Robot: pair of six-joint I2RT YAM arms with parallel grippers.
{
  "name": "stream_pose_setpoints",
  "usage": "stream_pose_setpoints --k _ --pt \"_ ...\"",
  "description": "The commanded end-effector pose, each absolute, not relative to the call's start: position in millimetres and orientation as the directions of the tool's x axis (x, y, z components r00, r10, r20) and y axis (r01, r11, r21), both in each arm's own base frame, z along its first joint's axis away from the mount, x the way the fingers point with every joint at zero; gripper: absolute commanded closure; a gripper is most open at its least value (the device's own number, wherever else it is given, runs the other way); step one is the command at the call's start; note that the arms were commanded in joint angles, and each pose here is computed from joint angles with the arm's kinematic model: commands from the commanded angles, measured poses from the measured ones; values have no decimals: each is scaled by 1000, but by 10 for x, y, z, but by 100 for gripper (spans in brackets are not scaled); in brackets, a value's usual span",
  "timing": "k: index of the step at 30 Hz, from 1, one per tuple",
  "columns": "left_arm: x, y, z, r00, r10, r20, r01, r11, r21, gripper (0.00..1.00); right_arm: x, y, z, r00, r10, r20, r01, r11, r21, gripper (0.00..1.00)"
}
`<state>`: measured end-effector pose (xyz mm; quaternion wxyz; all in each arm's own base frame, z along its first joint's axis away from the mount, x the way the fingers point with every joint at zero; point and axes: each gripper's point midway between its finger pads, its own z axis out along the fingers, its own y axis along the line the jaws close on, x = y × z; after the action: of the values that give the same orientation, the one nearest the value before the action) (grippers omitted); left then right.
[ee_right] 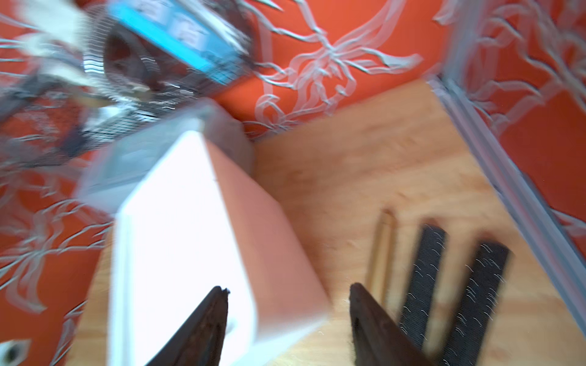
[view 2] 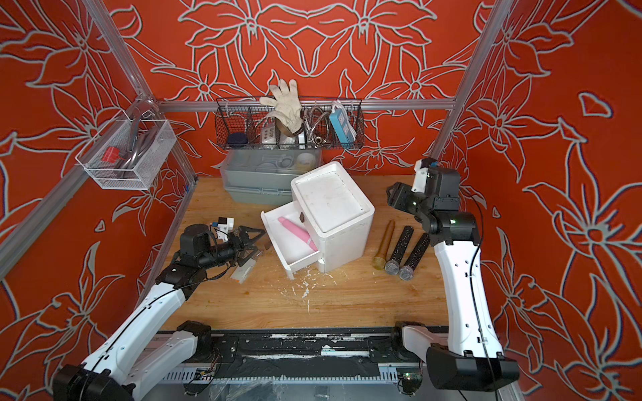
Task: Take the microphone out of the drawer
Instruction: Pick up the microphone from the drawer.
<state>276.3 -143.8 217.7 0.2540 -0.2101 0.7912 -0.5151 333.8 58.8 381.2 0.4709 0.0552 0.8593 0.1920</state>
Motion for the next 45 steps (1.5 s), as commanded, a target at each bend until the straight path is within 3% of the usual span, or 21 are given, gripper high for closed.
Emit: stream_pose_setpoints --k 1,9,20,27,37,45 --pt "2764 -1401 2113 -784 -599 -164 -88 369 -925 0 3236 1060 3847 -627 158 -763 -222 902 370 37" --pt "2777 -1297 1995 -775 -618 -134 -135 368 -920 0 3064 2207 3962 -617 -99 -781 -512 804 303 37" --pt "2819 -1191 1919 -736 -672 -83 -190 322 -927 0 2784 3469 3158 -600 -479 -641 -734 649 202 35" --pt "2774 -1164 1892 -731 -678 -78 -201 322 -925 0 2832 3610 2417 -608 -636 -475 -754 650 95 34" --pt "2751 -1158 1863 -728 -682 -72 -202 313 -928 0 3121 3462 1832 -495 -837 -233 -834 533 -144 33" --pt "2743 -1160 1884 -729 -680 -79 -193 314 -930 0 3416 3415 1594 -468 -870 -153 -820 493 -290 33"
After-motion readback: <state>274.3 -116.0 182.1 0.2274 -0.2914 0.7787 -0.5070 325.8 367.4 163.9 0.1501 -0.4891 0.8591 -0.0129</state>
